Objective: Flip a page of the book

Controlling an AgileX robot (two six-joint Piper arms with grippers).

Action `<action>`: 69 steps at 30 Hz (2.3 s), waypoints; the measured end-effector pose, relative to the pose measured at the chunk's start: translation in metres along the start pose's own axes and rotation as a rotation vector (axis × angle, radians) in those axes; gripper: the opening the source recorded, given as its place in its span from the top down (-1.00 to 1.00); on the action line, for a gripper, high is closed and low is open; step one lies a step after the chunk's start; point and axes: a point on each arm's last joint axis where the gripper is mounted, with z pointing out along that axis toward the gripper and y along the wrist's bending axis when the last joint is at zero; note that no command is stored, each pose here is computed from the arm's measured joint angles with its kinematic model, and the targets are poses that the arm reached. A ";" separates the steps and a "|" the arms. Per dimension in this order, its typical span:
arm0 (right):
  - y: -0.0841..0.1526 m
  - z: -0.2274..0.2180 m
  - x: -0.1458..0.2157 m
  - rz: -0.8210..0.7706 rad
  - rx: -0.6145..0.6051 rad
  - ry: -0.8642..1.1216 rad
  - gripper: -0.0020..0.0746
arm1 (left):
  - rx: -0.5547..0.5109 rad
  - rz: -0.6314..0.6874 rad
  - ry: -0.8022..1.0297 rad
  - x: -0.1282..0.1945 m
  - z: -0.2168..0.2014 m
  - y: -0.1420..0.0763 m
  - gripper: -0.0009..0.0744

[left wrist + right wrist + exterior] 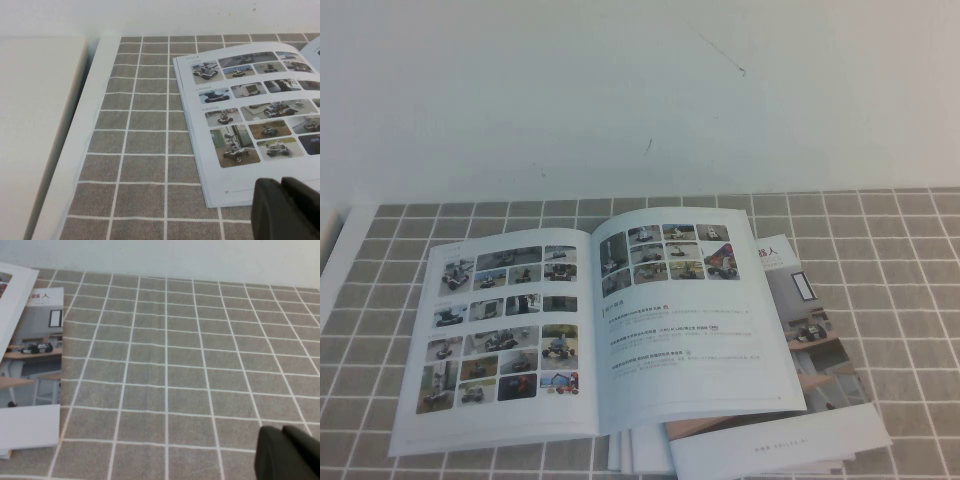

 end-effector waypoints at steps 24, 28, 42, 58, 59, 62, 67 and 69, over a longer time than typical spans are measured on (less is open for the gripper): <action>-0.002 -0.002 -0.022 -0.028 0.027 -0.268 0.95 | 0.017 0.009 -0.508 -0.043 -0.011 -0.002 0.99; -0.003 -0.010 -0.042 -0.029 0.041 -0.498 0.95 | 0.026 0.009 -0.716 -0.058 -0.022 -0.002 0.99; -0.004 -0.025 -0.062 0.012 0.047 -0.773 0.95 | 0.041 0.039 -0.990 -0.075 -0.040 -0.005 0.99; -0.015 -0.058 -0.152 0.062 0.009 -0.314 0.95 | -0.007 0.150 -0.725 -0.154 -0.072 -0.012 0.99; -0.014 -0.056 -0.155 0.062 -0.003 -0.266 0.95 | 0.005 0.110 -0.704 -0.155 -0.069 -0.011 0.99; -0.009 -0.044 -0.171 0.047 -0.081 -0.112 0.95 | 0.035 -0.032 -0.592 -0.153 -0.053 -0.010 0.99; 0.005 -0.014 -0.183 -0.033 -0.278 0.101 0.95 | 0.023 -0.111 -0.402 -0.148 -0.023 -0.008 0.99; 0.014 0.004 -0.185 -0.075 -0.388 0.156 0.95 | 0.009 -0.132 -0.301 -0.143 -0.008 -0.008 0.99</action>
